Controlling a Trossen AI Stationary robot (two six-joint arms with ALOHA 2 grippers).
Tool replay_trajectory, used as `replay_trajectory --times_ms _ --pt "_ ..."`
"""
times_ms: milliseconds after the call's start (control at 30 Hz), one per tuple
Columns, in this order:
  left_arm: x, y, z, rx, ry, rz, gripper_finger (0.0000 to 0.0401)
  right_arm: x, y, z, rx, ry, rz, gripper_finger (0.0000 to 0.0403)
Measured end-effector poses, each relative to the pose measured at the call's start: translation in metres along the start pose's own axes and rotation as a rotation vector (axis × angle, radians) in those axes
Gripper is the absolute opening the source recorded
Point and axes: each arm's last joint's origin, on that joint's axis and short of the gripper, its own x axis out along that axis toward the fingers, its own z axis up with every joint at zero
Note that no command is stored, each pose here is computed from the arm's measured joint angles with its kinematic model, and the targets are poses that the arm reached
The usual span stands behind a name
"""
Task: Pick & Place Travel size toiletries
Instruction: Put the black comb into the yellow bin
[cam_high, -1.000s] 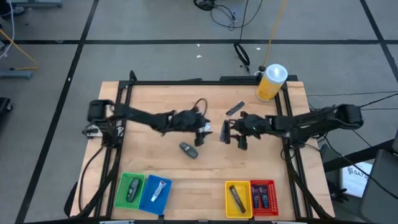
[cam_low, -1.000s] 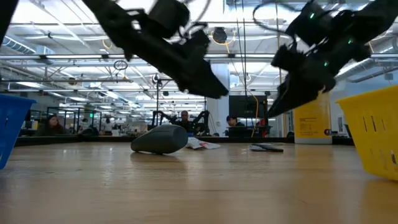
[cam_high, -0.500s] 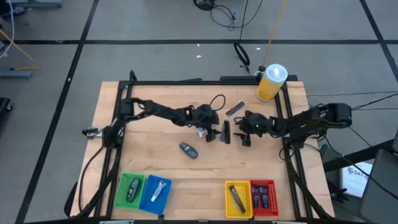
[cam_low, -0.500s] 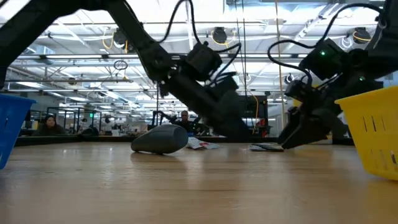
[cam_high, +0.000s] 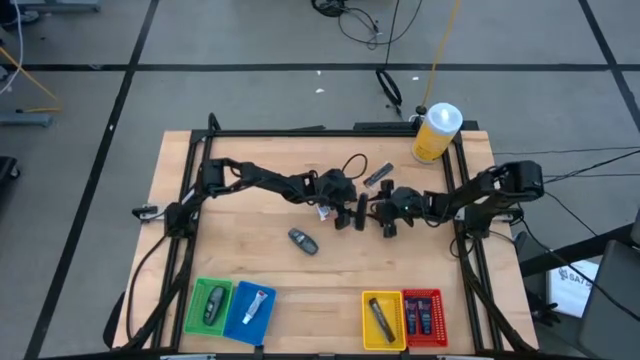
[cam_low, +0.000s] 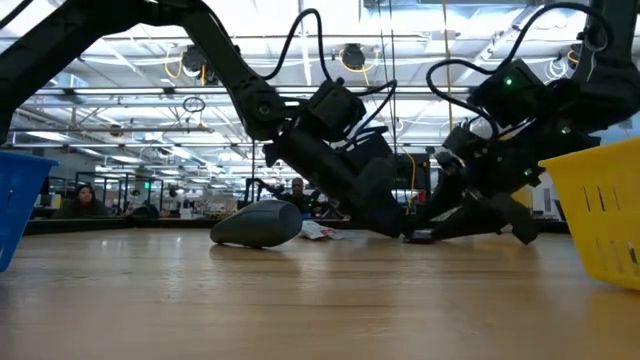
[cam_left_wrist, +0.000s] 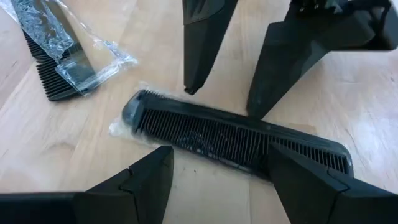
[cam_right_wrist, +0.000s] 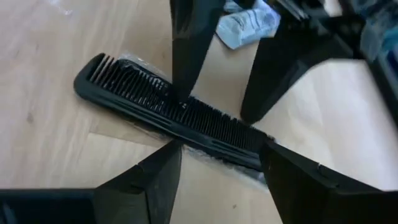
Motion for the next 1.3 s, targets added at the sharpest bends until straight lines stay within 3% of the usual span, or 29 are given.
replay_trajectory --times_ms 267,600,767,900,1300 --pt "0.000 -0.002 -0.001 0.023 0.012 -0.033 0.0233 0.000 0.008 0.013 -0.252 -0.050 0.014 0.0243" --pt "0.001 -0.005 0.001 0.041 -0.028 -0.092 0.0098 0.002 0.012 0.014 -0.380 -0.019 0.046 0.0252" --pt "0.001 -0.006 0.003 0.027 -0.034 -0.084 0.0040 -0.006 0.021 0.024 -0.359 -0.022 0.016 0.0243" --pt "0.000 -0.003 0.003 0.013 -0.032 -0.077 0.0007 -0.014 0.027 0.023 -0.330 0.027 0.058 0.0238" --pt "-0.001 -0.003 0.002 0.004 -0.024 -0.085 0.0004 -0.012 0.014 0.011 -0.233 0.133 0.025 0.0210"
